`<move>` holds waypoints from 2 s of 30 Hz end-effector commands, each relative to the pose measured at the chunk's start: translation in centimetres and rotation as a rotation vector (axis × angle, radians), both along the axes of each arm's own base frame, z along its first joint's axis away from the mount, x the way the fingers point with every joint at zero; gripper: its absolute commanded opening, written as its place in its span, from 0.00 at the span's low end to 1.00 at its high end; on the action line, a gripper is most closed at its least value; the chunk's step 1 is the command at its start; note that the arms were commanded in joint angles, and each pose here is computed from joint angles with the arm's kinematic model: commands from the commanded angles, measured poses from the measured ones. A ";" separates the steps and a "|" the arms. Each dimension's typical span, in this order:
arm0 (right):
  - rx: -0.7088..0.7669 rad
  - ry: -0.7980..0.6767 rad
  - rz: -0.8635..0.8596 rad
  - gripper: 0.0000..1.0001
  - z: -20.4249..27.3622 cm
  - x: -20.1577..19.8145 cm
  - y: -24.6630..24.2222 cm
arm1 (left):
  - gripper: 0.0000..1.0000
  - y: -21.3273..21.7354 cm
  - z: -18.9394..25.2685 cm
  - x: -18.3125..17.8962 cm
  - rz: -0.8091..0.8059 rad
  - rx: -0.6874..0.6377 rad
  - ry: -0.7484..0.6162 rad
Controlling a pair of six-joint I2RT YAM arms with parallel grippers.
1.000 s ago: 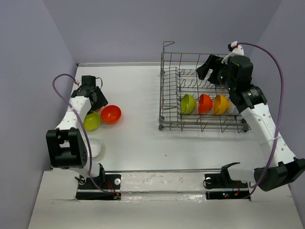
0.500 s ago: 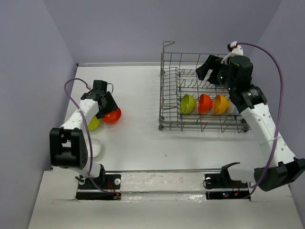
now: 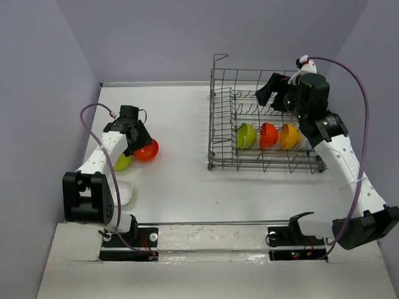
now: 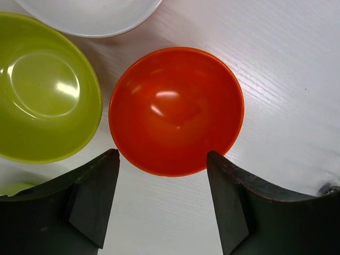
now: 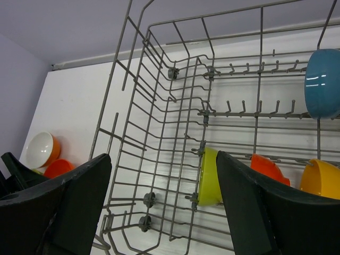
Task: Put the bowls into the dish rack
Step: Pick up the bowl from the corner of the board.
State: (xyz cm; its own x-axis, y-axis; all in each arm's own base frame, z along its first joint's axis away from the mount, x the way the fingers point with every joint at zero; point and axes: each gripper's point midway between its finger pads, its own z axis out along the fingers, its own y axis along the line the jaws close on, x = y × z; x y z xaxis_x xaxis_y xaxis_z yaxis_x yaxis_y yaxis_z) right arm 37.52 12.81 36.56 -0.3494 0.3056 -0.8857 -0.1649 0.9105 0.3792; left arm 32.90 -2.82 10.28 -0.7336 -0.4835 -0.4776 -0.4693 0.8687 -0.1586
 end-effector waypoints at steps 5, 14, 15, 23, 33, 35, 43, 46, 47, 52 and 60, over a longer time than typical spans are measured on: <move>0.006 -0.068 0.031 0.85 1.8 -0.1 0.6 | 0.76 0.3 1.1 -0.6 0.015 0.003 -0.021; 0.003 -0.064 0.030 0.85 1.7 -0.1 0.6 | 0.76 0.2 0.2 -1.0 0.022 -0.007 -0.010; 0.003 -0.063 0.029 0.85 1.6 -0.1 0.5 | 0.76 0.2 0.0 -1.0 0.021 -0.009 -0.008; 0.003 -0.063 0.029 0.85 1.6 -0.1 0.6 | 0.76 0.1 -1.0 -1.3 0.025 -0.021 0.006; -0.001 -0.056 0.029 0.85 1.4 0.0 0.6 | 0.76 0.0 -1.7 -0.9 0.030 -0.031 0.008; 0.000 -0.059 0.028 0.85 1.5 0.0 0.5 | 0.76 -0.1 -2.0 -0.8 0.029 -0.032 0.015; -0.004 -0.051 0.028 0.85 1.2 0.2 0.6 | 0.76 0.2 -2.4 -0.6 0.036 -0.027 0.017; -0.004 -0.051 0.030 0.86 1.2 0.2 0.6 | 0.76 0.3 -2.4 -0.7 0.038 -0.026 0.018; -0.004 -0.052 0.030 0.85 1.2 0.2 0.6 | 0.76 0.3 -2.5 -0.8 0.037 -0.026 0.020; -0.005 -0.045 0.031 0.85 0.9 0.3 0.7 | 0.76 0.6 -2.8 -1.0 0.039 -0.031 0.031; -0.009 -0.046 0.029 0.86 1.0 0.3 0.6 | 0.76 0.5 -3.4 -0.8 0.043 -0.047 0.036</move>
State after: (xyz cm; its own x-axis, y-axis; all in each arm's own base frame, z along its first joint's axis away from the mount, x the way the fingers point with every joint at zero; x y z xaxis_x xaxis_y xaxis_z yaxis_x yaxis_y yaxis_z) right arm 37.71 12.88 36.20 -0.3566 0.2921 -0.8874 -0.1683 0.9142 0.3686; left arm 31.99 -2.26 7.48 -0.7233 -0.5343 -0.4374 -0.5129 0.8399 -0.1778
